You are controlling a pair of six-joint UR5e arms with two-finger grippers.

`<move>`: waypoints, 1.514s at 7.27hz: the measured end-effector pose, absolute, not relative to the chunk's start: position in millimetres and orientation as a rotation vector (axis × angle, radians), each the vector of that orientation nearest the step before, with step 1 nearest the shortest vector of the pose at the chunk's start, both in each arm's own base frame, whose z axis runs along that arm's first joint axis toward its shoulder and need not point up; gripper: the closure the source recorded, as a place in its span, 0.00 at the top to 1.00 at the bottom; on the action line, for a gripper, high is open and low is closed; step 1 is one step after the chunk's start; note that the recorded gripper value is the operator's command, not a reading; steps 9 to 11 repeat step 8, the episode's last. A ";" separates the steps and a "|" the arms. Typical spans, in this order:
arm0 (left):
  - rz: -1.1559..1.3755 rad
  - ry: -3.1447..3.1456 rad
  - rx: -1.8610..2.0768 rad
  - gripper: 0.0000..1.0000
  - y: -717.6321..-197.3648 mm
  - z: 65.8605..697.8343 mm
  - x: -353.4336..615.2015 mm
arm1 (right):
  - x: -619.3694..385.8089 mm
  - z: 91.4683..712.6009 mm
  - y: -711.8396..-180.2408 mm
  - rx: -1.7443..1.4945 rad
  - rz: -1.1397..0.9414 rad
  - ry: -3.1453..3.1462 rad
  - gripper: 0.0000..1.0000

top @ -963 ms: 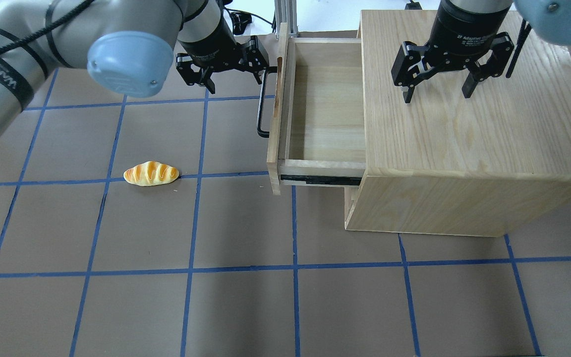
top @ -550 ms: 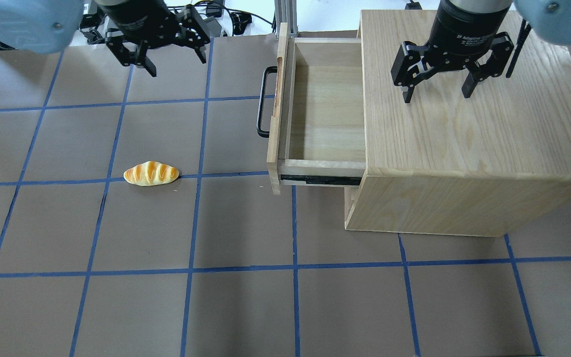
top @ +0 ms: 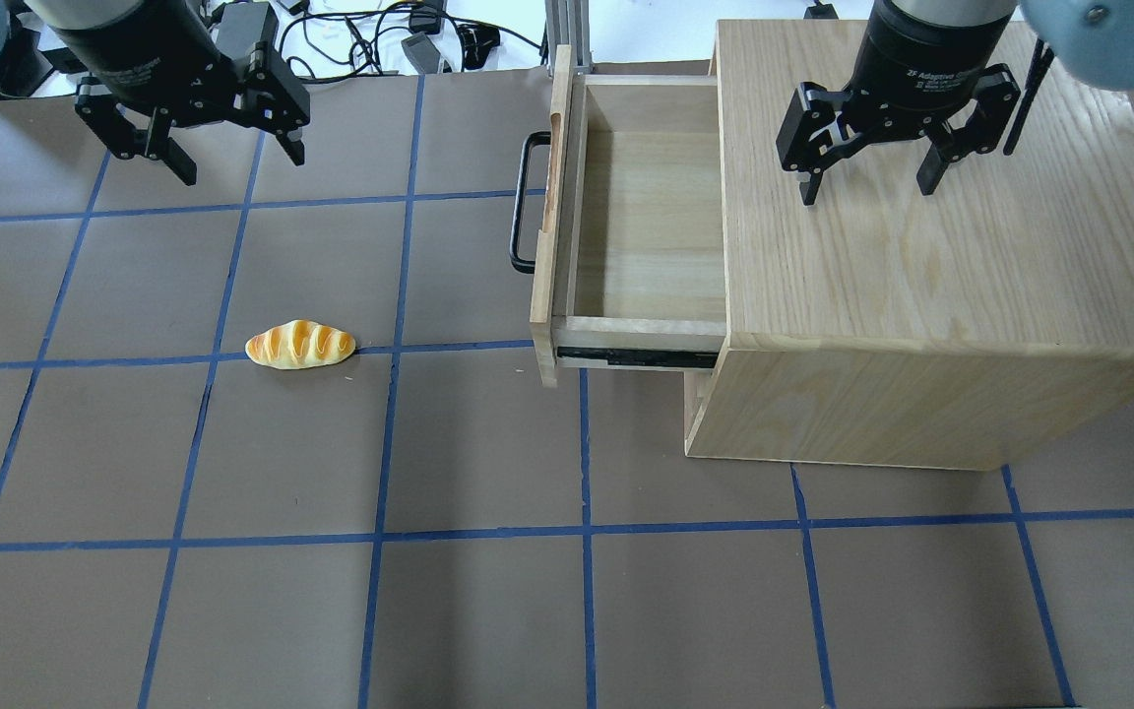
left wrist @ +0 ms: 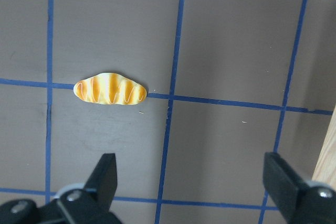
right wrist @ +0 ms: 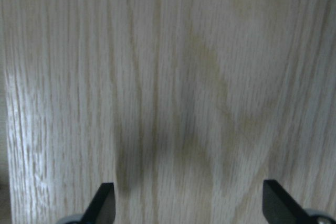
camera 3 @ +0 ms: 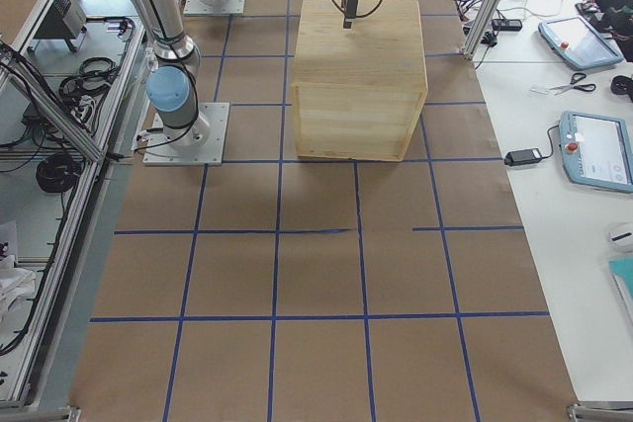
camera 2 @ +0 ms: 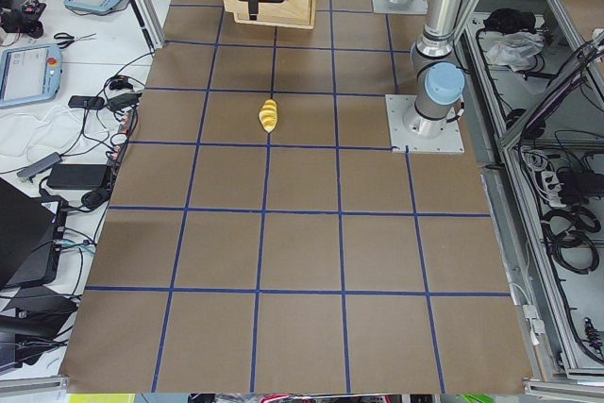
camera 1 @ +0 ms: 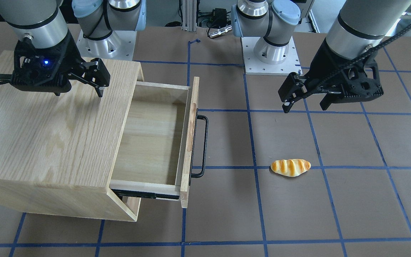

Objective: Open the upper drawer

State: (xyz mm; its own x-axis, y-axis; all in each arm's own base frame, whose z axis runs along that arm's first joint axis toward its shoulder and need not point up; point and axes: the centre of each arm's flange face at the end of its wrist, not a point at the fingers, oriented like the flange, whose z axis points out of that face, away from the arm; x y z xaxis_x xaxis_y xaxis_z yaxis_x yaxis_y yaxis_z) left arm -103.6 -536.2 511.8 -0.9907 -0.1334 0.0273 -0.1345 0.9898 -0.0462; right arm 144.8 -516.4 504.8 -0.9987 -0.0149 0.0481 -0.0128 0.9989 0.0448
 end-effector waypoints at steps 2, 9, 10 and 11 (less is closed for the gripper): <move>0.061 -3.123 0.213 1.00 -521.6 502.8 -101.1 | 144.8 504.7 -516.4 0.021 -0.069 -3.092 1.00; 0.063 -3.142 0.204 1.00 -513.7 503.6 -103.1 | 144.7 504.5 -516.4 0.021 -0.070 -3.092 1.00; 0.063 -3.142 0.204 1.00 -513.7 503.6 -103.1 | 144.7 504.5 -516.4 0.021 -0.070 -3.092 1.00; 0.063 -3.142 0.204 1.00 -513.7 503.6 -103.1 | 144.7 504.5 -516.4 0.021 -0.070 -3.092 1.00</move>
